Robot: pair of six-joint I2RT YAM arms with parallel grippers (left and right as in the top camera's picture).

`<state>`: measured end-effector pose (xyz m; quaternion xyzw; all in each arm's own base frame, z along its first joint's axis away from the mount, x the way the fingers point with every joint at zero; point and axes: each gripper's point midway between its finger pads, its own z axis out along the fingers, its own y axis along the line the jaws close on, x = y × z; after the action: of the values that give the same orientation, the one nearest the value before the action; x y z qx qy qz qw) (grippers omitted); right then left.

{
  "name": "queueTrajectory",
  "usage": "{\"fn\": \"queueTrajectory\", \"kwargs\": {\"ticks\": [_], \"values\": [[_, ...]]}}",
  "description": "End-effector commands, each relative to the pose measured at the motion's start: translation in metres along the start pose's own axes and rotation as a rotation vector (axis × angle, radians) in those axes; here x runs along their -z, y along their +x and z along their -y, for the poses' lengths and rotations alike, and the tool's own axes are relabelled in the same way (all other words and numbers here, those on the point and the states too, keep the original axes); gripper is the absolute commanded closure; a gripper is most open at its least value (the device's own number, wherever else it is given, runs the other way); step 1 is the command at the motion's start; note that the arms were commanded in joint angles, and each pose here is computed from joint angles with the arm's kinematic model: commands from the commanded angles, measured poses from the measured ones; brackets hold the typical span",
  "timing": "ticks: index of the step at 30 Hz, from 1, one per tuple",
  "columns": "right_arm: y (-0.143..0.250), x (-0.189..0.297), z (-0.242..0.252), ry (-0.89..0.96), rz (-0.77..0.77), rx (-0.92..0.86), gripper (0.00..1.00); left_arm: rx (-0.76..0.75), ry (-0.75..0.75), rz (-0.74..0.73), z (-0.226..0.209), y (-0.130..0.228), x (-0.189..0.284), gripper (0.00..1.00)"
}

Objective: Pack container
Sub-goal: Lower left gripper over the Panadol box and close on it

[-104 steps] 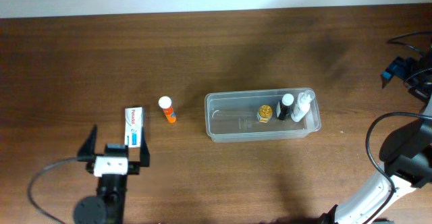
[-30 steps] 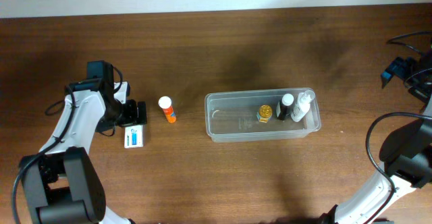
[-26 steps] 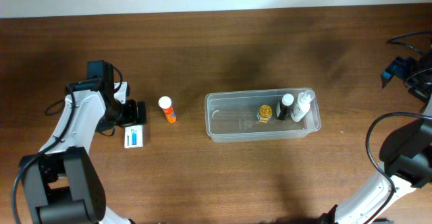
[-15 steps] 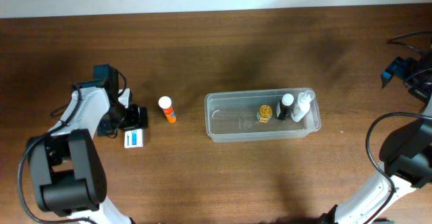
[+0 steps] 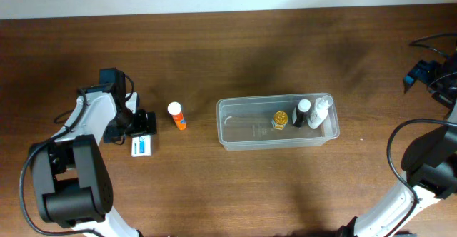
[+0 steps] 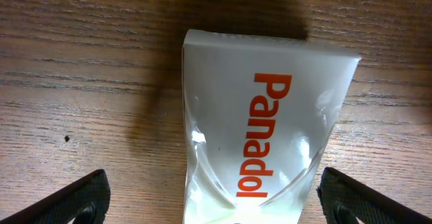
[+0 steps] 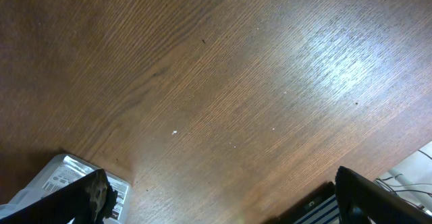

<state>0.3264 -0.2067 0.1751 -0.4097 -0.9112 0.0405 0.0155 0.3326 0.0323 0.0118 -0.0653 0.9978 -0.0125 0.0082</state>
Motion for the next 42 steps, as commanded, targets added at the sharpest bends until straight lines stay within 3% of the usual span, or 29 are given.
{"fn": "queueTrajectory", "kwargs": {"ticks": [1,30,34,42], "values": [[0.0019,0.0080,-0.0011,-0.012,0.021,-0.010,0.02,0.017,-0.004,0.010,-0.0021,-0.0054,0.0010,0.01],[0.0019,0.0080,-0.0011,-0.012,0.021,-0.010,0.02,0.025,-0.049,-0.002,-0.0098,-0.0054,-0.0066,0.07],[0.0019,0.0080,-0.0011,-0.012,0.021,-0.010,0.02,0.024,-0.049,-0.001,-0.0097,-0.0056,-0.0066,0.11],[0.0020,0.0080,-0.0012,-0.012,0.021,-0.010,0.02,0.024,-0.048,0.005,-0.0097,-0.0070,-0.0066,0.33]]}}
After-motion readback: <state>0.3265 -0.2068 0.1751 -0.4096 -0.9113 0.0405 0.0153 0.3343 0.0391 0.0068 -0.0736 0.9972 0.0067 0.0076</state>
